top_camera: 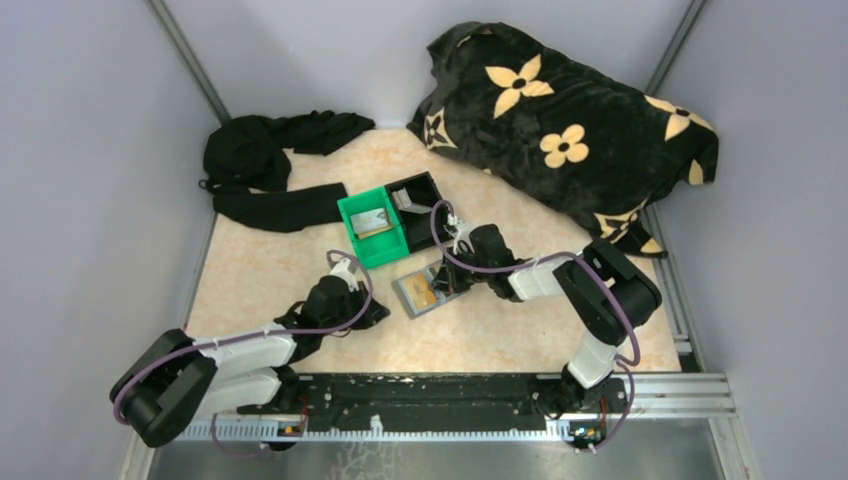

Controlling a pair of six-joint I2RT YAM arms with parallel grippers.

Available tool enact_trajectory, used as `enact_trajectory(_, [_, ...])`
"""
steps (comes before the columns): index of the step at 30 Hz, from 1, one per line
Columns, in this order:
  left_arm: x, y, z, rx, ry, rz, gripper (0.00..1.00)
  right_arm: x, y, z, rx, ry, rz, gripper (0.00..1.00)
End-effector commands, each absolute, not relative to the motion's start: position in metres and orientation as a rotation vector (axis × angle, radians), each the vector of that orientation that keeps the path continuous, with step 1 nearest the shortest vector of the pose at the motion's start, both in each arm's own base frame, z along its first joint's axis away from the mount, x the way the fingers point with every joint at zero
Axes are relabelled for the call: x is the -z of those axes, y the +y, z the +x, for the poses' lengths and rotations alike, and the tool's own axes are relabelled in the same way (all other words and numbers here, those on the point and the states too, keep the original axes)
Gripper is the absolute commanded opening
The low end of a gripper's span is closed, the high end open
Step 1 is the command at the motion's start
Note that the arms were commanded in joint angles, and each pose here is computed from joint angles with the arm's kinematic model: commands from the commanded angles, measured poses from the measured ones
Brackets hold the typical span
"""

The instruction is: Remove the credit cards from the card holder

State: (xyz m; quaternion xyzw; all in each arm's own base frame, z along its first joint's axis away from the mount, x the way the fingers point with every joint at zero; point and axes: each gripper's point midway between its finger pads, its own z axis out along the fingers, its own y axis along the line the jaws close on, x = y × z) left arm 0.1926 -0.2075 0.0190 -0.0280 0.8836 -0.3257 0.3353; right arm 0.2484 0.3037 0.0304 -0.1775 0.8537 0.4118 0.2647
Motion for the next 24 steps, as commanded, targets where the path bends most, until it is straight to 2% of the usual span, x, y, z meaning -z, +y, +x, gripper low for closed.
enact_trajectory(1, [-0.012,-0.203,0.187,0.826,2.341,-0.034,0.04,-0.048,0.306,0.258,-1.123,2.220,-0.487,0.00])
enact_trajectory(3, [-0.027,-0.212,0.188,0.895,2.296,-0.005,0.05,-0.048,0.306,0.258,-1.126,2.222,-0.487,0.18])
enact_trajectory(5, [-0.046,-0.222,0.191,0.968,2.237,0.018,0.06,-0.046,0.307,0.257,-1.132,2.227,-0.485,0.25])
enact_trajectory(10, [-0.081,-0.245,0.196,1.140,2.126,0.038,0.07,-0.042,0.308,0.255,-1.151,2.227,-0.487,0.25])
enact_trajectory(13, [-0.095,-0.262,0.201,1.227,2.099,0.069,0.07,-0.042,0.308,0.254,-1.158,2.226,-0.486,0.18])
enact_trajectory(15, [-0.093,-0.270,0.203,1.262,2.120,0.060,0.07,-0.042,0.308,0.253,-1.164,2.228,-0.489,0.16])
enact_trajectory(24, [-0.054,-0.279,0.205,1.313,2.179,-0.001,0.06,-0.044,0.305,0.250,-1.153,2.234,-0.493,0.16])
